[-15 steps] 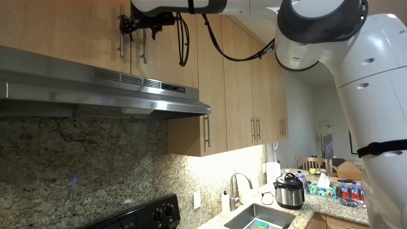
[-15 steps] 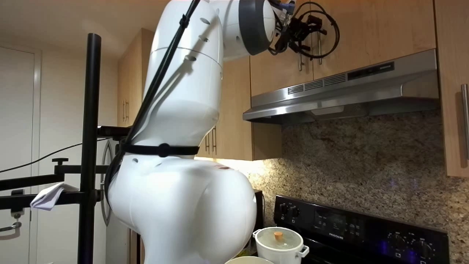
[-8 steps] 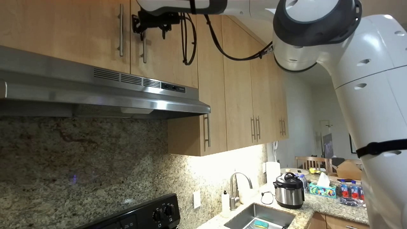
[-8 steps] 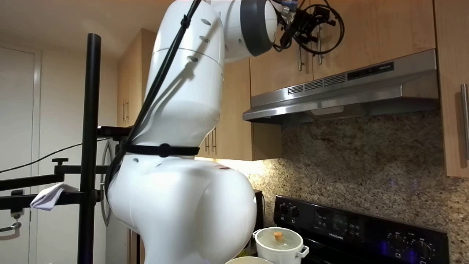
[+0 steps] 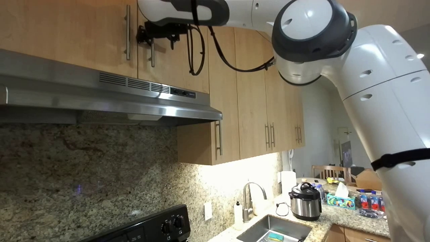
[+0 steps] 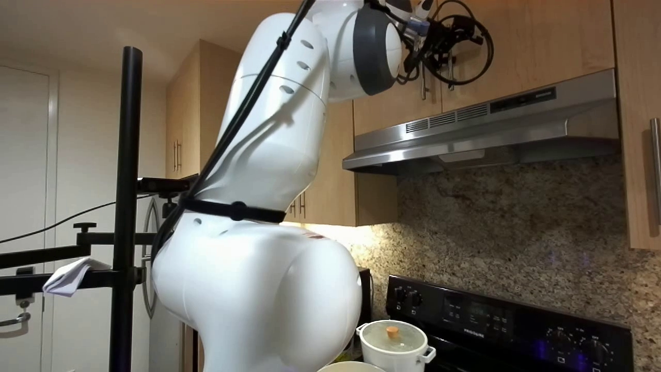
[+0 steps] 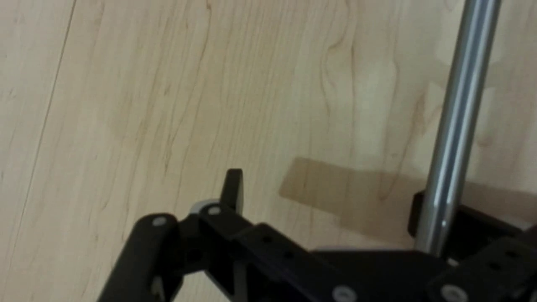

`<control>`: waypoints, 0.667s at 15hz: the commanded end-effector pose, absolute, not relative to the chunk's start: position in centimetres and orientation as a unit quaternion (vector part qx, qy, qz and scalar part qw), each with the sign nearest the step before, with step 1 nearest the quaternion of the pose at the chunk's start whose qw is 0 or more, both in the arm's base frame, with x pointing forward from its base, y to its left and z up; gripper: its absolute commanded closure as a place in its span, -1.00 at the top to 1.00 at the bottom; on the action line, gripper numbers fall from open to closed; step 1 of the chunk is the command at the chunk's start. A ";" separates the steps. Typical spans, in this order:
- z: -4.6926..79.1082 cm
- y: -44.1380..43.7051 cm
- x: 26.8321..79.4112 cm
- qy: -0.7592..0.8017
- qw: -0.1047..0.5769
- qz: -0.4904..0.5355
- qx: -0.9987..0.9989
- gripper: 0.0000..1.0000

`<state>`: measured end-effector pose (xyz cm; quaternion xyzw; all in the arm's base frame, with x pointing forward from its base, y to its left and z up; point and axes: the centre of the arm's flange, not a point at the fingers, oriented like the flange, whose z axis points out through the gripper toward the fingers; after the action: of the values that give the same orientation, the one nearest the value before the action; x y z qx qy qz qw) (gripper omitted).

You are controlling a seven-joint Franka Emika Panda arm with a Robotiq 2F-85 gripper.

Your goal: Open the top right cabinet door

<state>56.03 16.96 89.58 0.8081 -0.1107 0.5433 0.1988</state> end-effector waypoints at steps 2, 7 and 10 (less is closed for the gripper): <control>90.7 15.6 57.2 -0.135 0.199 0.531 0.812 1.00; 91.0 13.9 54.4 -0.173 0.191 0.536 0.804 1.00; 90.9 13.7 53.3 -0.156 0.175 0.535 0.811 1.00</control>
<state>55.56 16.36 90.26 0.8118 -0.1428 0.5381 0.1763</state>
